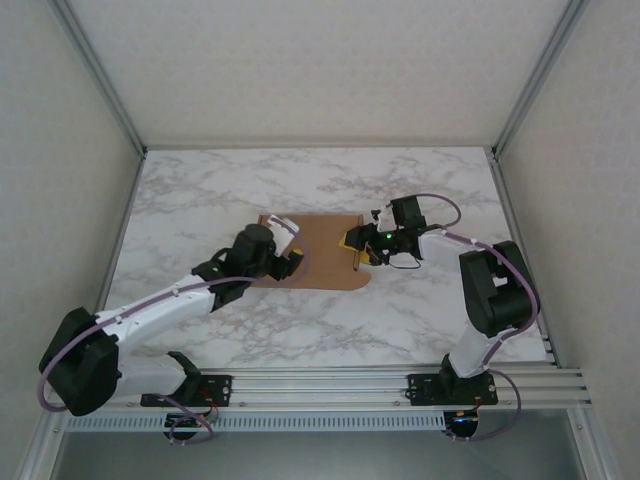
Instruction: Fold the paper box
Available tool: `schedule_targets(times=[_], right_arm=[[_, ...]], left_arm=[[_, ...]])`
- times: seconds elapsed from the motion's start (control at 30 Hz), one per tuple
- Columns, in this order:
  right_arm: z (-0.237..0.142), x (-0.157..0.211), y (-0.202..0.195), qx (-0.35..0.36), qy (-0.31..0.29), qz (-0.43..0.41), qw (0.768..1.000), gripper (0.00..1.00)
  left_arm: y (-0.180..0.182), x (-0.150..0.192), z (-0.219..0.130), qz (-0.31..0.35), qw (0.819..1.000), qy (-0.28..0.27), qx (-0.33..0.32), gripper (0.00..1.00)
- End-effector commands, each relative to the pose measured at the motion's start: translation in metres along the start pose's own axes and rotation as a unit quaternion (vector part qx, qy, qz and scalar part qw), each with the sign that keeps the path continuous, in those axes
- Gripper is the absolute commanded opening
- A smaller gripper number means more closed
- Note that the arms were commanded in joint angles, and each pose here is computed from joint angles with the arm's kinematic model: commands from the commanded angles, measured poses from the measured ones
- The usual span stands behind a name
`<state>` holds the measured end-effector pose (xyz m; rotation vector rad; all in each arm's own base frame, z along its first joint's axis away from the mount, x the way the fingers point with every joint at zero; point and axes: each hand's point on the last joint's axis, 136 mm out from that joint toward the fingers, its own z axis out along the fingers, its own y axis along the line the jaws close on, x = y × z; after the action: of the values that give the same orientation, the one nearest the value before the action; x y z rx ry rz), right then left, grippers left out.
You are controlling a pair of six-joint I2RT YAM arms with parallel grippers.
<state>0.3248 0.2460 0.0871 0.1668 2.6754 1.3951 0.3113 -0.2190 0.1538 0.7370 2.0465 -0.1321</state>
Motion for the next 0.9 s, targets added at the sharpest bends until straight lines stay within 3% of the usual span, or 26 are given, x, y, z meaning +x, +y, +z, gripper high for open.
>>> schedule_targets(times=[0.0,0.2,0.6,0.87], right_arm=[[-0.002,0.007,-0.008,0.026,-0.003,0.004,1.0,0.42],[0.001,0.009,-0.006,0.025,-0.001,0.004,1.0,0.42],[0.002,0.016,0.009,0.006,0.003,0.019,1.0,0.41],[0.003,0.029,0.029,-0.049,0.035,0.063,0.996,0.41]], left_arm=[[-0.018,0.016,0.005,0.099,0.994,0.029,-0.021,0.71],[-0.042,0.036,0.013,0.161,0.986,0.047,-0.02,0.71],[-0.025,0.061,0.046,0.173,0.975,0.098,-0.103,0.66],[0.0,0.057,0.042,0.183,0.965,0.075,-0.174,0.67]])
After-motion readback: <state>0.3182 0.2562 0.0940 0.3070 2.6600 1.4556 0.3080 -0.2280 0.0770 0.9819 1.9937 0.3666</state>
